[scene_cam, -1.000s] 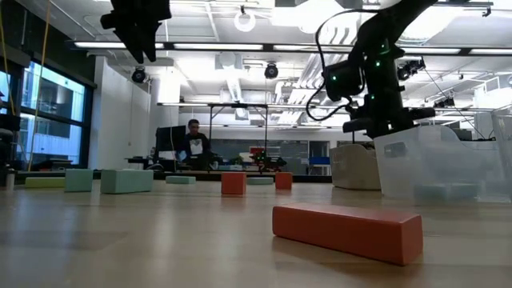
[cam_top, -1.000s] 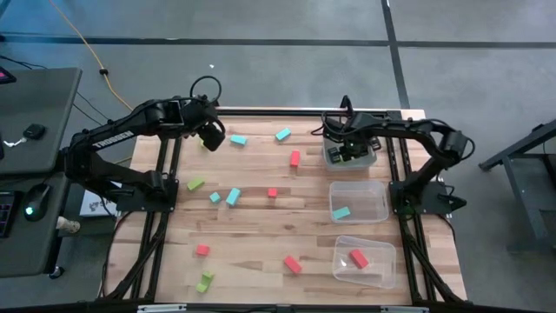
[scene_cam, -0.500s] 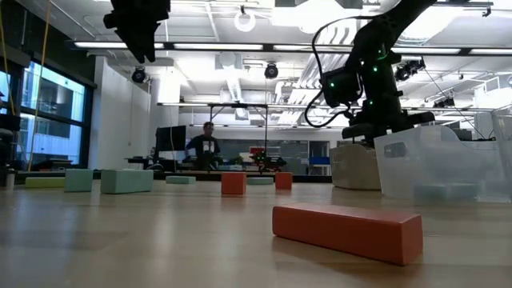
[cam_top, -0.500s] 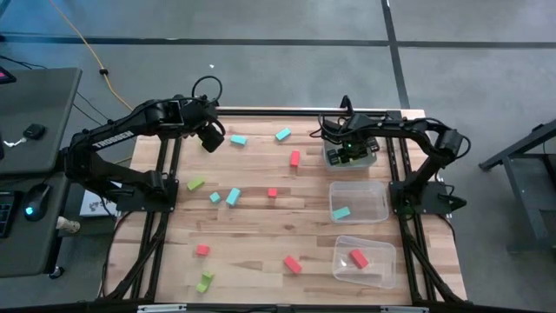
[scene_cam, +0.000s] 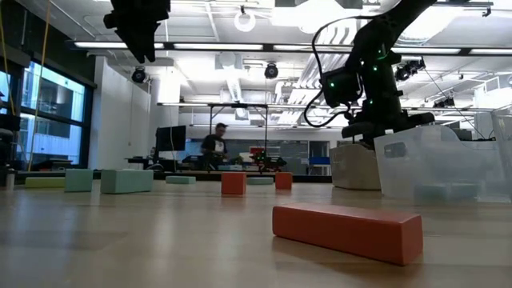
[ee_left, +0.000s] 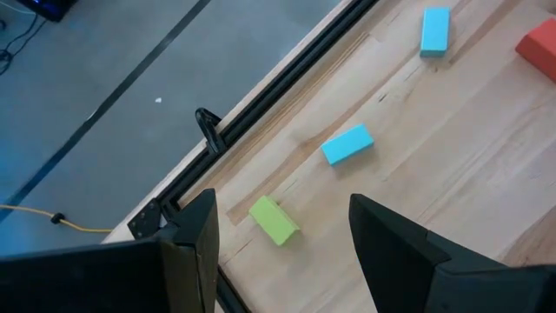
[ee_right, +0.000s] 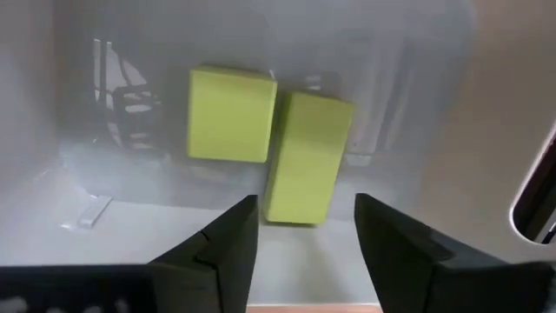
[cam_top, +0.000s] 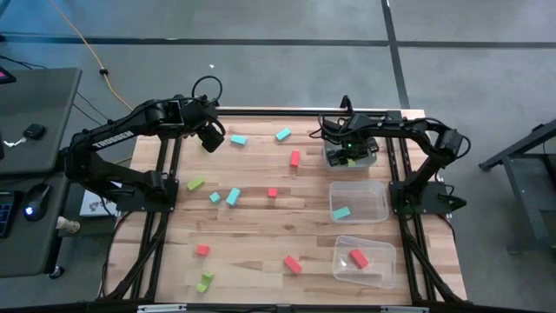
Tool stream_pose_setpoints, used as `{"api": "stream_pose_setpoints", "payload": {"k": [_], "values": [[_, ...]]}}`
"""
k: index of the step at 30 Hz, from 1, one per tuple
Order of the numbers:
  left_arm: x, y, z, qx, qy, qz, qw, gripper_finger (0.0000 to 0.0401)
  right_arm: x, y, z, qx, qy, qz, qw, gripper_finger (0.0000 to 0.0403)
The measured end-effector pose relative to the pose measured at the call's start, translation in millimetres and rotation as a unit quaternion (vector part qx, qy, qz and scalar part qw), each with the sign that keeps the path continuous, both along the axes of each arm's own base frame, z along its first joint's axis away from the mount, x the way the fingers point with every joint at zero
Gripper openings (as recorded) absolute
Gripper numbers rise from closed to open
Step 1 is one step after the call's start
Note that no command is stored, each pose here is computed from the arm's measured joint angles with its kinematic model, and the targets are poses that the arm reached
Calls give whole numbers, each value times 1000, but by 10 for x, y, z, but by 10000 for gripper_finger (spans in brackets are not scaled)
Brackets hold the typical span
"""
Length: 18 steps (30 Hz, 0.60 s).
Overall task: Sort & place blocks by color
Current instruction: Put the light blue block into the top transparent bin
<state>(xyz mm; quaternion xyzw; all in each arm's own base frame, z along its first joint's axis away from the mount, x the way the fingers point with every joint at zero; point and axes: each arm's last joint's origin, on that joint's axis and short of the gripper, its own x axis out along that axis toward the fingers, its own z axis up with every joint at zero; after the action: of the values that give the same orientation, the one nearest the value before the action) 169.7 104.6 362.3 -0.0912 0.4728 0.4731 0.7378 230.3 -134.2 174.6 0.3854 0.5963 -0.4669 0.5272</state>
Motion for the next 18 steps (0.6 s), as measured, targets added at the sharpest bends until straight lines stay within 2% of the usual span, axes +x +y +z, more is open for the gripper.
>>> {"api": "stream_pose_setpoints", "payload": {"k": [9, 18], "values": [[-42, 66, -2, -6, 1, 12, 1000, 188, 50, -33, 91, -12, -8, -8, 1000, 190], [-133, 194, -9, -29, -14, 42, 999, 234, 133, -102, 408, -46, 3, -4, 999, 190]]}}
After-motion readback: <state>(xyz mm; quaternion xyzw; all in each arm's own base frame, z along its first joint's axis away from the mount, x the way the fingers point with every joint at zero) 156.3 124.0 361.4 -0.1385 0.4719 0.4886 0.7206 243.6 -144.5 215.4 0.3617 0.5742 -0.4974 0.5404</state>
